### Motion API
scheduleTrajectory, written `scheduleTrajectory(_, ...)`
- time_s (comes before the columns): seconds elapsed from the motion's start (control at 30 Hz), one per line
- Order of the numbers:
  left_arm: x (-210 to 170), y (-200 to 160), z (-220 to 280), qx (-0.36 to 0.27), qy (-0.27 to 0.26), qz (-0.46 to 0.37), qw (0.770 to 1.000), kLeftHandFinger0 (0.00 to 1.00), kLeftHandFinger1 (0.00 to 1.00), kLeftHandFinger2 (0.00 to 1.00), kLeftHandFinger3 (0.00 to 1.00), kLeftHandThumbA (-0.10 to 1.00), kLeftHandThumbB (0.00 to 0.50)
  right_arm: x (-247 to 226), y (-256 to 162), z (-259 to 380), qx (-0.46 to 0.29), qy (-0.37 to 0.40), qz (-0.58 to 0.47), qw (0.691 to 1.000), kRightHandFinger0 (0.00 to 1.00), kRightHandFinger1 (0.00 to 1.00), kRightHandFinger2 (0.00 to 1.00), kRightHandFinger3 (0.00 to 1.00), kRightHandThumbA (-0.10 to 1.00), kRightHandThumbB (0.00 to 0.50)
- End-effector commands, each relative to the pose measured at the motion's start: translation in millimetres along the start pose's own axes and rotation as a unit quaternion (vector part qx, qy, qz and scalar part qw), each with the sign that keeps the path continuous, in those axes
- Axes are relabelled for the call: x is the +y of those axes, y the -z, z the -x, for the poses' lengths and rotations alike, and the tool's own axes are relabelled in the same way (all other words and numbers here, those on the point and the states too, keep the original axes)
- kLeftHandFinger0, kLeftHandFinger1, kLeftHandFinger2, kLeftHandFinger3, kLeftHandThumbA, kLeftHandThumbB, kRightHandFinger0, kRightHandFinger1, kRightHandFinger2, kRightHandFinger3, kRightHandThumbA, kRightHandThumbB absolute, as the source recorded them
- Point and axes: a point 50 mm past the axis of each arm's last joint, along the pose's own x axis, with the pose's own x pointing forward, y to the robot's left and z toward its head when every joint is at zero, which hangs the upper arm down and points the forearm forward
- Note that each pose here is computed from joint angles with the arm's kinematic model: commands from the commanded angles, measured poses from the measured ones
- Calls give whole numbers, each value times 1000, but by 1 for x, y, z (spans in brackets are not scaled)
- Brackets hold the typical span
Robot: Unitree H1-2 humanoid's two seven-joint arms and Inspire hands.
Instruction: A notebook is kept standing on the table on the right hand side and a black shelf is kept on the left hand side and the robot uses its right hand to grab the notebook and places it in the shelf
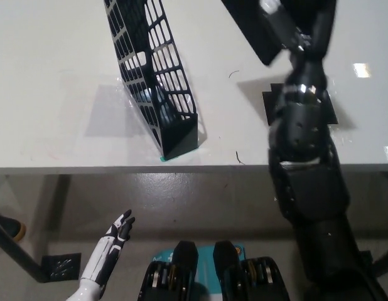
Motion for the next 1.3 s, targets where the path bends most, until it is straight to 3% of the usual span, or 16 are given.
scheduleTrajectory(0.0, 2, -11, 0, -32, 8, -14, 999, 1000, 1000, 1000, 1000, 1000, 124, 66, -121, -36, -191, -50, 14, 980, 0, 166, 593, 768, -100, 87)
scheduleTrajectory(0.23, 3, -10, 0, -35, 9, -17, 999, 1000, 1000, 1000, 1000, 1000, 126, 78, -114, -35, -179, -56, 14, 982, 0, 136, 587, 761, -100, 82)
scheduleTrajectory(0.37, 3, -9, -1, -33, 10, -19, 999, 1000, 1000, 1000, 1000, 1000, 126, 89, -100, -36, -166, -61, 20, 984, 0, 149, 625, 766, -100, 88)
scheduleTrajectory(0.57, 1, -5, 3, -28, 16, -17, 999, 1000, 1000, 1000, 1000, 1000, 133, 106, -68, -32, -121, -70, 32, 990, 0, 140, 599, 729, -100, 99)
scheduleTrajectory(0.73, 0, -5, 7, -26, 16, -6, 1000, 1000, 1000, 1000, 1000, 1000, 108, 119, -38, -22, -88, -83, 50, 991, 0, 125, 617, 778, -100, 99)
scheduleTrajectory(0.97, 1, -5, 10, -26, 22, -8, 999, 1000, 1000, 1000, 1000, 1000, 62, 123, -16, -16, -67, -85, 59, 992, 0, 113, 606, 749, -100, 92)
scheduleTrajectory(1.27, -2, -5, 12, -22, 22, 6, 999, 1000, 1000, 1000, 1000, 1000, 49, 131, -3, -5, -40, -97, 53, 993, 0, 107, 613, 764, -100, 112)
